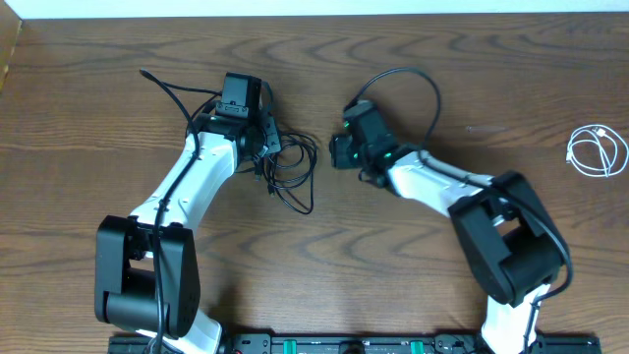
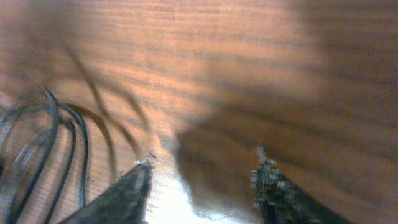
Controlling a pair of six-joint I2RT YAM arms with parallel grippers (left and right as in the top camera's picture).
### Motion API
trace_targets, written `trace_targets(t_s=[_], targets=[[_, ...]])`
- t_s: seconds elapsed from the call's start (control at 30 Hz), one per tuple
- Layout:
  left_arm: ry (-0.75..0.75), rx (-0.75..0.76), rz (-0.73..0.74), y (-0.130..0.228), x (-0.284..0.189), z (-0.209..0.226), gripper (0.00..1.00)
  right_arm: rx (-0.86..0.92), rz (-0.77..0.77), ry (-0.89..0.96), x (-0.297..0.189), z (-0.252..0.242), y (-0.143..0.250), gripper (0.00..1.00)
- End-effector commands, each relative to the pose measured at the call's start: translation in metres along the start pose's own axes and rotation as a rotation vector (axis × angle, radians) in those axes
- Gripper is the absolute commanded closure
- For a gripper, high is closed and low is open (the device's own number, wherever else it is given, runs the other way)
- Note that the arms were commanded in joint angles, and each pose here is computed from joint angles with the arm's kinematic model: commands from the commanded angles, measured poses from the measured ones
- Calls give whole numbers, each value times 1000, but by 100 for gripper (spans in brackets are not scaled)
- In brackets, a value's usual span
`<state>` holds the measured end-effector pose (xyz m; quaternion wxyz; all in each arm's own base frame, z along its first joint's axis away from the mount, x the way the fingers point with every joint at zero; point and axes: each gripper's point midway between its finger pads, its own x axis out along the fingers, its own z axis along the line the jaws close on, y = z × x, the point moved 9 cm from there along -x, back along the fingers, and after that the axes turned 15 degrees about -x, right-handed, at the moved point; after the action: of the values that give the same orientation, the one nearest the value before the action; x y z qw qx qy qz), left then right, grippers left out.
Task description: Untangle cables
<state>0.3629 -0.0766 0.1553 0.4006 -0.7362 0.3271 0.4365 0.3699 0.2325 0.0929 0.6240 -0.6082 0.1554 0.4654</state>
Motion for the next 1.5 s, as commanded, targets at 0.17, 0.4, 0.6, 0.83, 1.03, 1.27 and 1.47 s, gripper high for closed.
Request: trace_targets(t_s=[0.17, 0.4, 0.6, 0.83, 1.03, 1.27, 1.47], targets=[[2, 8, -24, -6, -4, -3, 93, 284, 1, -285, -21, 8, -21, 41], [4, 9, -27, -7, -5, -3, 93, 293, -42, -393, -24, 30, -30, 46], [4, 9, -27, -7, -5, -3, 93, 267, -58, -334, -21, 46, -25, 57], [4, 9, -27, -7, -5, -3, 93, 227, -75, -155, -14, 55, -11, 66], [4, 9, -27, -7, -5, -3, 93, 213, -81, 15, -13, 47, -2, 82], [4, 9, -27, -7, -5, -3, 93, 177, -86, 57, -13, 43, -1, 94], [4, 9, -27, -7, -5, -3, 93, 173, -73, 26, -13, 50, 1, 78]])
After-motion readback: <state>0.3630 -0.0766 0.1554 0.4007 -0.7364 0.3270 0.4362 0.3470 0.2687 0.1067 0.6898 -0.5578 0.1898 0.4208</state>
